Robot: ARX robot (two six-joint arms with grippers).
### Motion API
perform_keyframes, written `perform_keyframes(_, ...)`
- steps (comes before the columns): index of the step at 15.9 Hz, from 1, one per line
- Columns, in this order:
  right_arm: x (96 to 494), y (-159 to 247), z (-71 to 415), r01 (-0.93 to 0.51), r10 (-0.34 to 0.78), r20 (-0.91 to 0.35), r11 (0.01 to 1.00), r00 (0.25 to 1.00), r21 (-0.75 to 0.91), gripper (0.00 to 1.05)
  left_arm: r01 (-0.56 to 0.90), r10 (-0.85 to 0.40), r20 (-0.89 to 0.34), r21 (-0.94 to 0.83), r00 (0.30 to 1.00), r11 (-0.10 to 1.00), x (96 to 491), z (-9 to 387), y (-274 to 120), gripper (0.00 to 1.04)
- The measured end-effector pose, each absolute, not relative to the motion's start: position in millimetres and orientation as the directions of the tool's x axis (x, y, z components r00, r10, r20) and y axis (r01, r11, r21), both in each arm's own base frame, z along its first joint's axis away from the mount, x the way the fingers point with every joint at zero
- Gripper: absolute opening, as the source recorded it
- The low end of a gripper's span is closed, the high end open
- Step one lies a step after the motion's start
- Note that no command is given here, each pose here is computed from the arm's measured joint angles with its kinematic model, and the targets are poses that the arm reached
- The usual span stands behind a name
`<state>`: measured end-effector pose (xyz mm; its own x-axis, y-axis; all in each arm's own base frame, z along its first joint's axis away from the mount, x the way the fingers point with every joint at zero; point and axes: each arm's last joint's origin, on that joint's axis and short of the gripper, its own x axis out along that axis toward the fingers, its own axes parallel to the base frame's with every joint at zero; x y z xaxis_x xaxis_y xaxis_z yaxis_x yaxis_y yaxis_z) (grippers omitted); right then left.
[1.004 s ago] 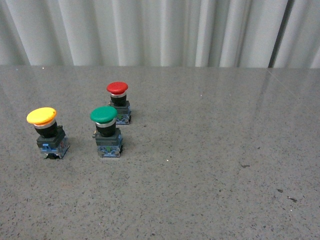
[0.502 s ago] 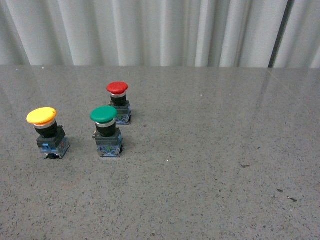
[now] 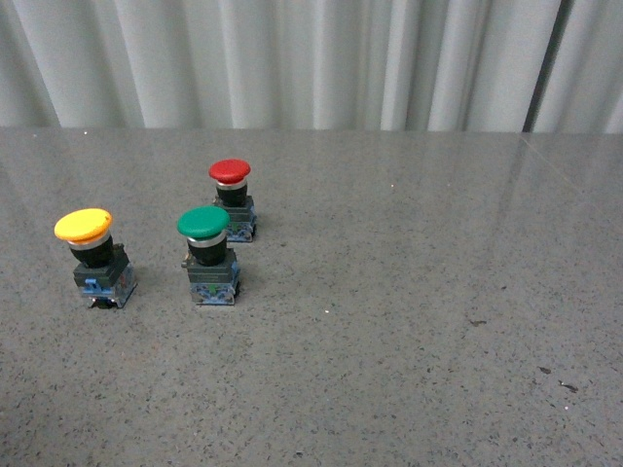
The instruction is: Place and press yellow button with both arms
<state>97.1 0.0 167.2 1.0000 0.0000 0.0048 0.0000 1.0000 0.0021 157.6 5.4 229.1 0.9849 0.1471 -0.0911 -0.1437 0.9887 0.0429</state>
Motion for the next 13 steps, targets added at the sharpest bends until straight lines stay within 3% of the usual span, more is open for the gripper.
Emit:
perform_keyframes(2, 97.2, 0.0, 167.1, 0.000, 0.000, 0.004, 1.000, 1.000, 0.002, 0.98, -0.051, 0.057, -0.170, 0.039, 0.984, 0.998, 208.5, 240.7, 4.9, 0.98)
perform_keyframes(6, 97.2, 0.0, 167.1, 0.000, 0.000, 0.004, 1.000, 1.000, 0.002, 0.98, 0.081, -0.063, -0.359, 0.035, 0.931, 0.996, 281.9, 223.2, -16.2, 0.98)
perform_keyframes(13, 97.2, 0.0, 167.1, 0.000, 0.000, 0.004, 1.000, 1.000, 0.002, 0.98, 0.140, -0.130, -0.502, -0.018, 0.855, 0.990, 307.1, 179.1, -33.7, 0.98)
